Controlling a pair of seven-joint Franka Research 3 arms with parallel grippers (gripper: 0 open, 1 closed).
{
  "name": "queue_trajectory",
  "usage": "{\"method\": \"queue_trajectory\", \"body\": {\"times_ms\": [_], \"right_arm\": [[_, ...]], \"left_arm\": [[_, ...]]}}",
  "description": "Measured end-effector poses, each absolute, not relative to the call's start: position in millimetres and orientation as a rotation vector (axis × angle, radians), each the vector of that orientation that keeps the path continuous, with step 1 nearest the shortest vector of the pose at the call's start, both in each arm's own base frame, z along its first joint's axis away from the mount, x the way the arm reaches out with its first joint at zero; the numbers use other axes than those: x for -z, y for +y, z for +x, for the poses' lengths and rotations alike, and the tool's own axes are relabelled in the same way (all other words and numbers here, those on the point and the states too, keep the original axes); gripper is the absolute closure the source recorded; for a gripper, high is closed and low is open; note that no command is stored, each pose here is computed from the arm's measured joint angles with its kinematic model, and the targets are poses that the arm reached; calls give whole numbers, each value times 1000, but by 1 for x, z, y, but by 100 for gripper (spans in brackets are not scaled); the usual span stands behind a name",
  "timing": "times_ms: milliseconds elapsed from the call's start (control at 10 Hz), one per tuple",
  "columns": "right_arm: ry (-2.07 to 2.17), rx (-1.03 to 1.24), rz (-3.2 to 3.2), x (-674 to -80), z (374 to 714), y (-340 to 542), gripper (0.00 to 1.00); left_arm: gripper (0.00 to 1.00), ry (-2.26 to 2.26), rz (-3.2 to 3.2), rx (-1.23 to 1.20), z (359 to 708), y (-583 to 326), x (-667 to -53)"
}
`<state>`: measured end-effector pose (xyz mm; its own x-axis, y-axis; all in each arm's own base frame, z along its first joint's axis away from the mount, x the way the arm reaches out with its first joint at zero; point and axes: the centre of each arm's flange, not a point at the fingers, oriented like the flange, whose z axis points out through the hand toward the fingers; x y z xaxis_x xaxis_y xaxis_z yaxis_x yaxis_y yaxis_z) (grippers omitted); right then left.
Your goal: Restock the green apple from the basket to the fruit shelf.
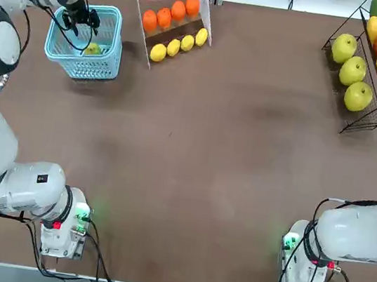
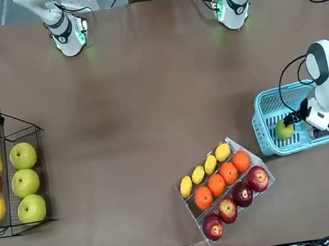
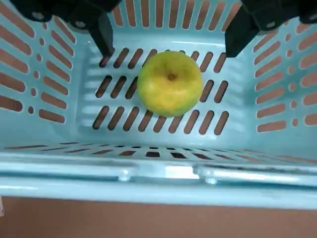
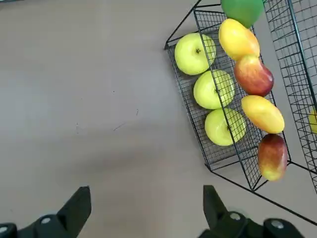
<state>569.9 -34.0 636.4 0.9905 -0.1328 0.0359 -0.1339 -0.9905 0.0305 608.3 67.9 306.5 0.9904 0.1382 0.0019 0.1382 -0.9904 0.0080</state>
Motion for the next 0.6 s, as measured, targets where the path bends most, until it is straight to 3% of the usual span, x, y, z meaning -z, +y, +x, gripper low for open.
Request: {"method": "queue_trajectory", "body": {"times_ms": [600], "right_arm": [[-214, -52, 3101, -636, 570, -33, 0]], "left_arm": [[0, 225, 3120, -6, 605, 67, -262]]}}
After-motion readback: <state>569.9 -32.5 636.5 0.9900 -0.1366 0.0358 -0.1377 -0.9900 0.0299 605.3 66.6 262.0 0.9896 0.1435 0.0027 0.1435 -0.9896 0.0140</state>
